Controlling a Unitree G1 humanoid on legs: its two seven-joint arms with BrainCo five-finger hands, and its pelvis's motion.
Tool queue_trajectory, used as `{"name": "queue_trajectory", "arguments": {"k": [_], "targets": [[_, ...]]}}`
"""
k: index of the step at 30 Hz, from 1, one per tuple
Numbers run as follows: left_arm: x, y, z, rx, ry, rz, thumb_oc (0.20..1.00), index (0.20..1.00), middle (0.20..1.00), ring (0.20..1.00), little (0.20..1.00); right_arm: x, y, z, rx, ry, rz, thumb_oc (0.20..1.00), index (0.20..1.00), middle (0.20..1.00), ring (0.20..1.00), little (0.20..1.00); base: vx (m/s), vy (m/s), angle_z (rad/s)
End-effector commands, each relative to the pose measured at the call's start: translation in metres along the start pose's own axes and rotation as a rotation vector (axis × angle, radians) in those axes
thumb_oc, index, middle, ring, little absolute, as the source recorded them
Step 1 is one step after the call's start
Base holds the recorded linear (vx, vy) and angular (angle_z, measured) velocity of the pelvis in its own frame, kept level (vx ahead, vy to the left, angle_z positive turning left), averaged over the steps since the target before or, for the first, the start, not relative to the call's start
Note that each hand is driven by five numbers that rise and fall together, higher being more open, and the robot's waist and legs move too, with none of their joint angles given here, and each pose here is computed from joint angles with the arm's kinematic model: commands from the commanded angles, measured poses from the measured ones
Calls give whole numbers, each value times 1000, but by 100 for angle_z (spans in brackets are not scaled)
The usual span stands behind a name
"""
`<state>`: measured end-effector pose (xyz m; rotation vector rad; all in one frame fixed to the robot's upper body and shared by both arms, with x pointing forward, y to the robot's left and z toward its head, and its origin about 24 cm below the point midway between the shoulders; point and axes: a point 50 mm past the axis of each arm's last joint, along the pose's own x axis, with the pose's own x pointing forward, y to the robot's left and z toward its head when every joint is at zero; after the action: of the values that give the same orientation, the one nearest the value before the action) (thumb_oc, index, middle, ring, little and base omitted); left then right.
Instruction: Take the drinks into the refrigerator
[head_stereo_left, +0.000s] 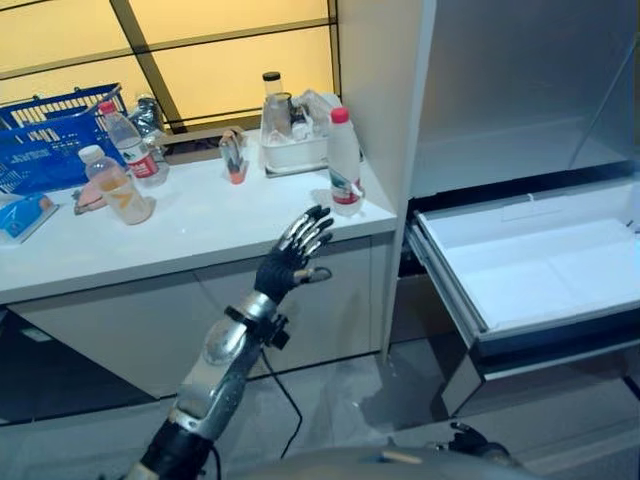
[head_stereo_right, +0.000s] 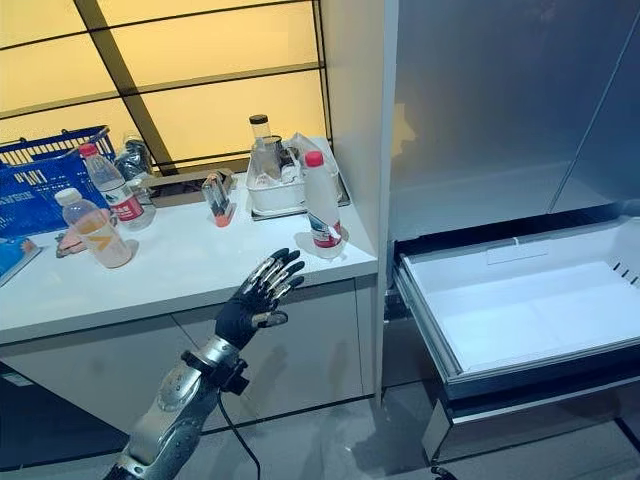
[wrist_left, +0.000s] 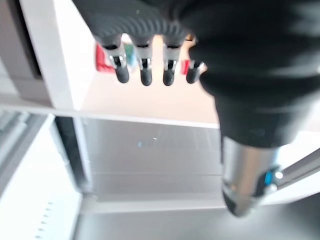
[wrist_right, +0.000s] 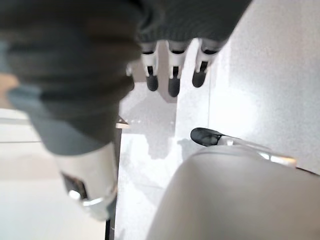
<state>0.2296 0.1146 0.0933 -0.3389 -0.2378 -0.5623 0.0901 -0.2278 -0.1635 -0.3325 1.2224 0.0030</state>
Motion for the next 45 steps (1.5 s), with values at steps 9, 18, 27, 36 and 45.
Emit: {"name": "queue_trajectory", "arguments": {"k": [9,18,27,36,45], "targets": [[32,8,65,53,-336,79,1000,1000,1000,1000,1000,0,34,8,7,4,76,1000,1000,1000,1000,1000,11,-2,-1],[61,39,79,230,-329,218,1000,1000,1000,1000,1000,0,30,4,-9,19,68,1000,1000,1000,1000,1000,8,0,0],[101,91,92,462,-172,384,1000,1000,1000,1000,1000,-1,27,-5,-22,54,57,1000,1000,1000,1000,1000,15,-1,-1],[130,110,100,583,-67,457,1000,1000,1000,1000,1000,-1,21,-11,-12,72,35,1000,1000,1000,1000,1000,0,0,0],[149,119,105,591,3,521,1000,1000,1000,1000,1000,-2,15,-19,11,100,8,1000,1000,1000,1000,1000,-4,1,-4]]}}
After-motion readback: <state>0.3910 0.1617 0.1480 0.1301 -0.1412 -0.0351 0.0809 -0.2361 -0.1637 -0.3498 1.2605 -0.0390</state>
